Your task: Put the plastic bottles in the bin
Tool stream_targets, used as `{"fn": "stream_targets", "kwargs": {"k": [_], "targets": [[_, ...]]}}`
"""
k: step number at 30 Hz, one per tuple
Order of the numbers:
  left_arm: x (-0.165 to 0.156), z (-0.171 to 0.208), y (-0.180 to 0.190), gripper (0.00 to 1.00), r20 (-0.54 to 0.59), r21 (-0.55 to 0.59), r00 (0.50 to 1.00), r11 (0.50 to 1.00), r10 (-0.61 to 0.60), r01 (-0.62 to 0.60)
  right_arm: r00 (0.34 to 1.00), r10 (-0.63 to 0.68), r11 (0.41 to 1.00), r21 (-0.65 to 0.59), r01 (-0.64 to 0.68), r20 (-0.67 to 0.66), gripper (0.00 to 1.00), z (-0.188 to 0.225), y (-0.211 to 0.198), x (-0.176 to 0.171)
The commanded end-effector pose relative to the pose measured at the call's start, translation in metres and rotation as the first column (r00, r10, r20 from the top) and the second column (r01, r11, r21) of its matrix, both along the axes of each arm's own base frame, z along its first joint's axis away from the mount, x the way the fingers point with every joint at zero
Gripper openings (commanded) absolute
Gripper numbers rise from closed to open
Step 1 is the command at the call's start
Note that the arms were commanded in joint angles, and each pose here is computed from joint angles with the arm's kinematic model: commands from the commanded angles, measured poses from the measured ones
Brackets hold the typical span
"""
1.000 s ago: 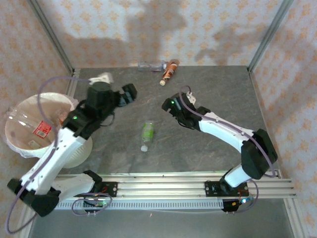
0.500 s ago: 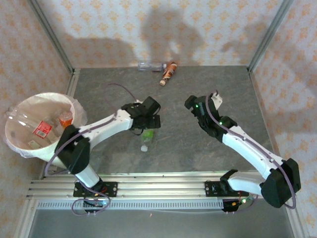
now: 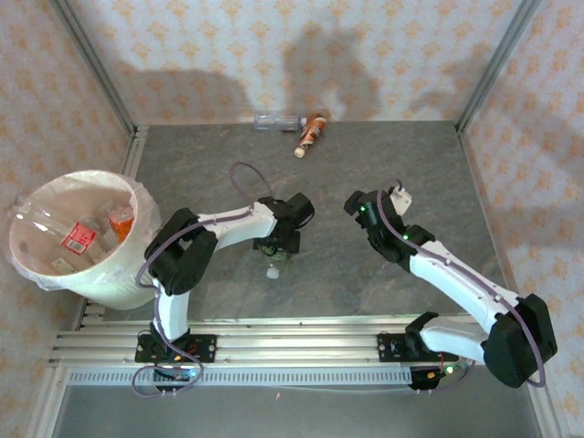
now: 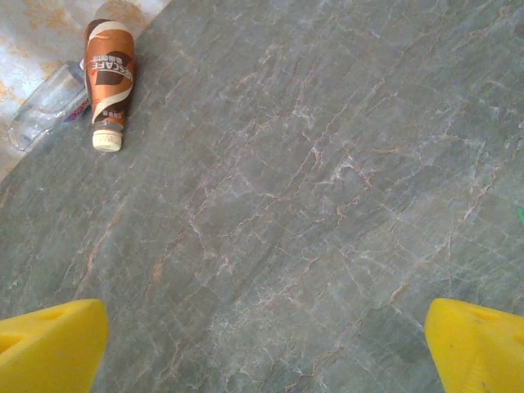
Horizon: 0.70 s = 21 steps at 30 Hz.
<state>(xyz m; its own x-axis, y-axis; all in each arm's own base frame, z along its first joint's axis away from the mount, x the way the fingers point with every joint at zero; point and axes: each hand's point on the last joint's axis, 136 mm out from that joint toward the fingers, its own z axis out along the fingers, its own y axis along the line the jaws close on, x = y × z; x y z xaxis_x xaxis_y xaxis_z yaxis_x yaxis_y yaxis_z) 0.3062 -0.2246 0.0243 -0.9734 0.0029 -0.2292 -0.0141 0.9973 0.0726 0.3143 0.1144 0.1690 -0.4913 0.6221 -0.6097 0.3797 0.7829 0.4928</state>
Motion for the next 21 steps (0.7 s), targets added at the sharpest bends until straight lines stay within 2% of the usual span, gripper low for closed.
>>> {"fn": "stream_targets", "kwargs": {"k": [1,5,8,10,13,16,21], "targets": [[0.009,0.008,-0.004,0.72,0.045,-0.006,0.999,1.0,-0.014,0.014,0.998,-0.005,0.999,-0.035,0.007,0.069,1.0,0.03,-0.005,0.005],[0.008,0.008,0.0,0.62,0.051,0.007,0.998,1.0,-0.028,0.027,0.996,-0.017,0.999,-0.044,0.021,0.092,0.99,0.038,-0.01,0.004],[0.009,0.023,-0.006,0.58,0.089,-0.053,0.995,0.998,-0.039,0.044,0.994,-0.03,0.998,-0.055,0.036,0.109,0.99,0.042,-0.015,0.002],[0.009,0.028,-0.008,0.52,0.1,-0.071,0.994,0.996,-0.039,0.046,0.992,-0.033,0.997,-0.064,0.041,0.121,0.99,0.045,-0.018,0.002],[0.012,0.045,-0.007,0.49,0.14,-0.085,0.99,0.996,-0.026,0.038,0.99,-0.038,0.996,-0.07,0.048,0.137,1.0,0.05,-0.02,0.002],[0.016,0.076,-0.009,0.48,0.197,-0.124,0.98,0.991,-0.02,0.045,0.988,-0.038,0.997,-0.061,0.048,0.149,1.0,0.055,-0.019,0.003],[0.022,0.159,-0.012,0.45,0.31,-0.189,0.95,0.978,-0.023,0.086,0.986,-0.044,0.997,-0.055,0.053,0.158,1.0,0.057,-0.019,0.004]]}}
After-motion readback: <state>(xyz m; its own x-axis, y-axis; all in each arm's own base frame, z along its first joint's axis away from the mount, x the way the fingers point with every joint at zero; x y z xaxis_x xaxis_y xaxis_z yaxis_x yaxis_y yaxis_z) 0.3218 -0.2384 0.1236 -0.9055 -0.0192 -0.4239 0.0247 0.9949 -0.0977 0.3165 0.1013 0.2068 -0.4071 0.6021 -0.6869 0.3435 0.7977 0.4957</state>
